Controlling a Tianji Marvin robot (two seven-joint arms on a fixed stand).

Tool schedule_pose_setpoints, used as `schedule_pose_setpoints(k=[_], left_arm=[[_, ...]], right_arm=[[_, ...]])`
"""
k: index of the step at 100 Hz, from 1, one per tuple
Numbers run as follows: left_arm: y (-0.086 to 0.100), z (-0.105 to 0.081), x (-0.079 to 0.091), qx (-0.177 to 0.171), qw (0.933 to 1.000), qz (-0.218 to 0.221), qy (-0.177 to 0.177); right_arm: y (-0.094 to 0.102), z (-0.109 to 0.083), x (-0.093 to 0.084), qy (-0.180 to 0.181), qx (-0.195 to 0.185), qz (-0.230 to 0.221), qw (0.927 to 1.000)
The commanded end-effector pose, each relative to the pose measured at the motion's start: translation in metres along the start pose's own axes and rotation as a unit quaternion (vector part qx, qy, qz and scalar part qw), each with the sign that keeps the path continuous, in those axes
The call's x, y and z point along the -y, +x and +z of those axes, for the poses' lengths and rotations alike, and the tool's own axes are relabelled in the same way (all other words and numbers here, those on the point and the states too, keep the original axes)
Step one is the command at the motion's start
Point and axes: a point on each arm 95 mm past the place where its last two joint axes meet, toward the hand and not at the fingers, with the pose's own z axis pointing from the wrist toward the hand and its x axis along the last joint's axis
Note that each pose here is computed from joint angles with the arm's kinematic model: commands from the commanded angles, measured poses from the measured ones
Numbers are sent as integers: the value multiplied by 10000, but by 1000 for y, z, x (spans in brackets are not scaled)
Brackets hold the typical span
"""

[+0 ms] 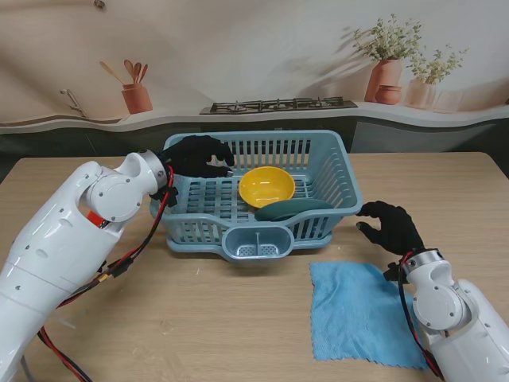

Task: Clear dishes and wipe the table

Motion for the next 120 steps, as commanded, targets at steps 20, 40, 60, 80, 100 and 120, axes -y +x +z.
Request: schedule_pose_setpoints(k=[20, 40, 60, 80, 100, 120], left_arm=[[-15, -32, 1, 102, 9988, 272, 399], [-26, -54, 1, 146, 9945, 471, 925], [-37, -76, -3, 246, 9885, 674, 1330], [-48, -95, -12, 351, 9814, 912, 1652], [-59, -110, -24, 476, 9761, 1000, 1872], [-66, -124, -36, 601, 9710, 1096, 2036]], right_arm=[[4, 0, 3, 139, -28, -18, 9999], [5, 0, 5, 168, -15, -14, 9999], [6, -1, 6, 199, -10, -10, 9998], [7, -1, 6, 218, -3, -3, 9998], [9, -1, 7, 236, -1, -2, 9997], [9, -1, 8, 258, 11, 0, 9997]])
